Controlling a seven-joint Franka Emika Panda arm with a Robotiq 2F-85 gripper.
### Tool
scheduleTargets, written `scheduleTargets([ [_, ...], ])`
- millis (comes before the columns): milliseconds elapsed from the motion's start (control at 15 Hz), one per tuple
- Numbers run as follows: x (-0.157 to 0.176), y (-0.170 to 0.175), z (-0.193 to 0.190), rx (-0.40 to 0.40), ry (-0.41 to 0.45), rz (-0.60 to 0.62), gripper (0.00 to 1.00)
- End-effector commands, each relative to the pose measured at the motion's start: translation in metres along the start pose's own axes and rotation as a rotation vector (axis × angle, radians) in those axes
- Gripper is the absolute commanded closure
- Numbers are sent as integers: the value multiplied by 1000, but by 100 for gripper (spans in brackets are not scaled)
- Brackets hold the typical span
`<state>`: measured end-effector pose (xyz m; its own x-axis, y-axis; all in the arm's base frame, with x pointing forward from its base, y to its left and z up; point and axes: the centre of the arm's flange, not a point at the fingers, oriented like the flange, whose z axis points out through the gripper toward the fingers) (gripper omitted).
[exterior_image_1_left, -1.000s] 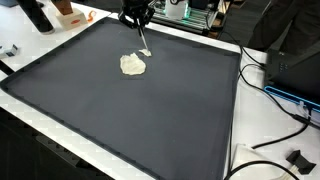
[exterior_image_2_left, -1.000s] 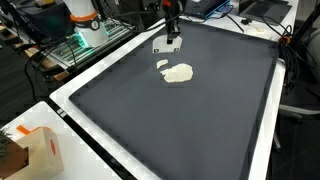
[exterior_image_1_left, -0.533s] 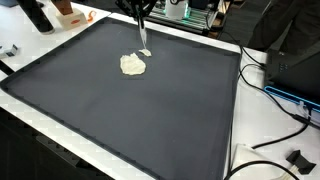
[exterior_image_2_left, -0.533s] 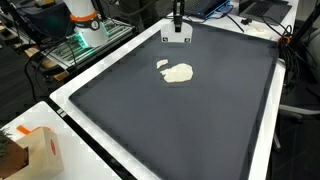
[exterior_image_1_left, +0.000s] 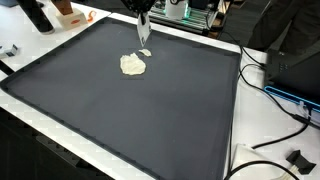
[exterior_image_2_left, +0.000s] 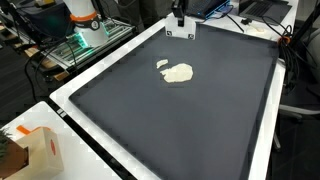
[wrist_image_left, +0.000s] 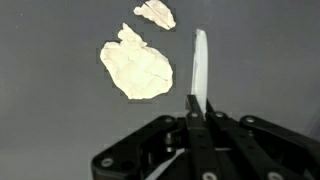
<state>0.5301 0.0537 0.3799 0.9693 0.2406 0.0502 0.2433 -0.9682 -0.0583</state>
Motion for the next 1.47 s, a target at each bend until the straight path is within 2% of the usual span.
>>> scheduleTargets([
  [0,-9,-7,-7,-3,15,71,99],
  [267,1,-5,-8,-5,15,55,96],
  [800,2,-4,-8,-5,15,56,96],
  [867,2,-4,-8,-5,15,56,99],
  [1067,3,5,6,56,41,20,99],
  [1400,4,24,36,225,96,-51,99],
])
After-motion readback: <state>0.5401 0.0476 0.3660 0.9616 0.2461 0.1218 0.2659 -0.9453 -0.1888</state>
